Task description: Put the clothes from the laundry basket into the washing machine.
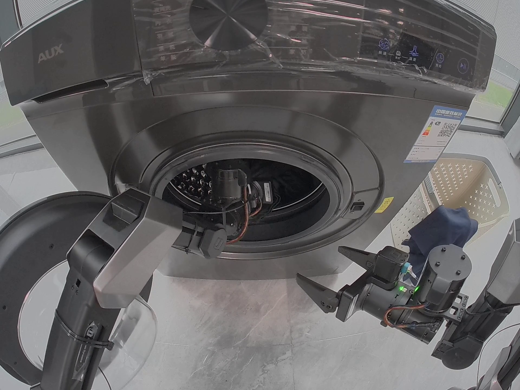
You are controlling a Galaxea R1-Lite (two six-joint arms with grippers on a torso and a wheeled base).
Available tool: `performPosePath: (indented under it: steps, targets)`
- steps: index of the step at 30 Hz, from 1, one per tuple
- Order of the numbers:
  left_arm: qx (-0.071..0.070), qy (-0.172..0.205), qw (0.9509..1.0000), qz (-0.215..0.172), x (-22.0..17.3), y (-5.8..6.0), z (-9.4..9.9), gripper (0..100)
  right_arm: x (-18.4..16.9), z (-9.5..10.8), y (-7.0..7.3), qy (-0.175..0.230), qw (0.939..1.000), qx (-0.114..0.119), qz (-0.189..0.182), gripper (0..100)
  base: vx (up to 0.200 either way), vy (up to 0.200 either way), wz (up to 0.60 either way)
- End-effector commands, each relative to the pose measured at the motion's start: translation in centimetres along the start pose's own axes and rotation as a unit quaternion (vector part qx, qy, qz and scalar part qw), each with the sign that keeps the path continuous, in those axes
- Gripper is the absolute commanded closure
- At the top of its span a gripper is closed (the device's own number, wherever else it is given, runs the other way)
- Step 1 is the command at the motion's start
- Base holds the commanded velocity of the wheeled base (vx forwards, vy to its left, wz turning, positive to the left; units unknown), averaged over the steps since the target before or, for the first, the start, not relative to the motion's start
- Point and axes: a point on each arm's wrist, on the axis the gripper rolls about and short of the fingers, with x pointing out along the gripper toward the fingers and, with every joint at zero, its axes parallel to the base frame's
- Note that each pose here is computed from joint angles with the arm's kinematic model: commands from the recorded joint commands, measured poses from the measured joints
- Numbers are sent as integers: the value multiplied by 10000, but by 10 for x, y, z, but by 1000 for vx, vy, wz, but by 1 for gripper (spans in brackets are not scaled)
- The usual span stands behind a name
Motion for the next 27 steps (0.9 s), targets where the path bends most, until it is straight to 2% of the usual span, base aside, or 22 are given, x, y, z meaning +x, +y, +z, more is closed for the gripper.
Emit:
performPosePath:
  steps: [1, 6, 11, 12, 15, 17, 20, 22, 24, 27]
  targets:
    - [-193, -636, 9975, 222, 22, 5, 10, 100, 1, 2, 0, -50, 10000, 2, 4, 0, 0, 0, 0]
    - [-300, -790, 9960, 276, 24, 7, 13, 100, 1, 2, 1, -49, 10000, 1, 19, 0, 0, 0, 0]
    - [-326, -921, 9949, 238, 24, 5, 14, 100, 1, 2, 1, -49, 10000, 1, 19, 0, 0, 0, 0]
    - [-328, -927, 9949, 229, 24, 5, 14, 0, 1, 2, 1, -49, 10000, 1, 19, 0, 0, 0, 0]
    - [-330, -931, 9949, 213, 23, 3, 15, 0, 1, 2, 1, -49, 10000, 1, 19, 0, 0, 0, 0]
    - [-302, -781, 9963, 215, 19, 1, 12, 0, 1, 2, 1, -57, 10000, 2, 13, 0, 0, 0, 0]
    - [-199, -349, 9990, 181, -4, -8, 17, 0, 1, 2, 0, -49, 10000, 2, 12, 0, 0, 0, 0]
    - [-76, 67, 9998, 143, -22, -14, 12, 0, 1, 3, 1, -65, 10000, 2, 14, 0, 0, 0, 0]
    - [9, 195, 9998, 101, -35, -18, 13, 0, 1, 3, 1, -65, 10000, 2, 14, 0, 0, 0, 0]
    - [296, 438, 9986, 99, -56, -16, 11, 0, 1, 3, 1, -72, 10000, 3, 14, 0, 0, 0, 0]
